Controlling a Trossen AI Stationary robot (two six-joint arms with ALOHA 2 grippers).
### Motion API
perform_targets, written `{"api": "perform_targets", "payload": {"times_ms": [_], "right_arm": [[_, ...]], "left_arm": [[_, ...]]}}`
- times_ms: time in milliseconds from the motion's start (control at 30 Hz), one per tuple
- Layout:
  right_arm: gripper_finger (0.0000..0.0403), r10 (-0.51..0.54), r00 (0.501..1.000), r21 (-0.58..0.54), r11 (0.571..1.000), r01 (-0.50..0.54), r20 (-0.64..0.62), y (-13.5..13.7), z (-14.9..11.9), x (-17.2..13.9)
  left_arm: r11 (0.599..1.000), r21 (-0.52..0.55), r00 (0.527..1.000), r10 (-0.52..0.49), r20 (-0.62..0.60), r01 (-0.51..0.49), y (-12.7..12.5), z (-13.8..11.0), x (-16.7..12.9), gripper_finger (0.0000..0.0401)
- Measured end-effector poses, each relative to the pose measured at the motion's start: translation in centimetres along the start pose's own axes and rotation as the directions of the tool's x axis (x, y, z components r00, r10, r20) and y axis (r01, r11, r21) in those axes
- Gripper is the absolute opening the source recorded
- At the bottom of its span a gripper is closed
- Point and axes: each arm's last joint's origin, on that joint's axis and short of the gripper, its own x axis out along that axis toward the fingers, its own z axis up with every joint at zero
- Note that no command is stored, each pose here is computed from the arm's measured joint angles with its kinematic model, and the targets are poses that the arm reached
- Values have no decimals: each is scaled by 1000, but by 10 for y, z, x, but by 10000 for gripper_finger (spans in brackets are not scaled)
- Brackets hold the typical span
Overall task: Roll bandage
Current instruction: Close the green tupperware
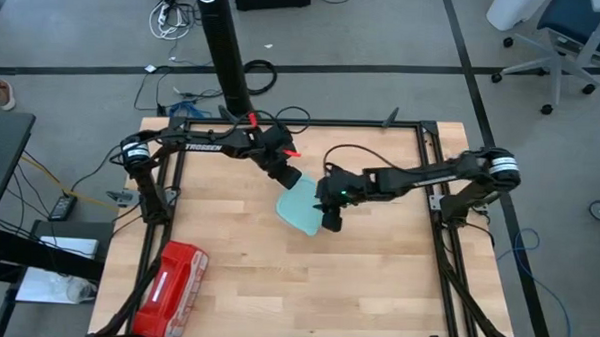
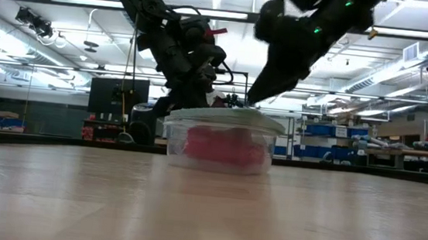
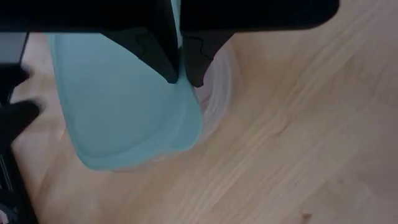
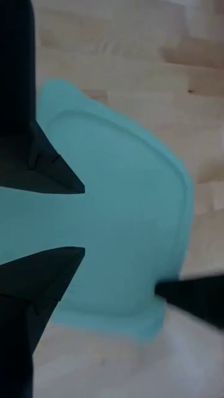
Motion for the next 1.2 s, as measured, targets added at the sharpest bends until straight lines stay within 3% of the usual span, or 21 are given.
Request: {"api": "perform_targets", "payload": {"times_ms": [267,400,567,833,1200], "right_arm": [[148,5,994,-28,1000,-8,-109,-2,-1,42],[148,20,991,-9,1000,-21,-131,-2,-3,46],[148,26,988,3,1000,-26,-150,-2,-5,45],[148,35,986,11,999,-34,-164,-2,-7,46],[148,56,987,23,998,-53,-150,-1,-6,43]], "left_arm": [[1000,18,1000,-9,-8,9,0,-1,0,3],[993,109,999,-40,-34,44,-1,-2,0,10],[971,240,999,-11,-32,18,-6,-5,3,57],[963,269,999,14,-39,-3,-8,-3,-1,163],[945,320,985,108,-136,-60,-12,0,-22,177]]}}
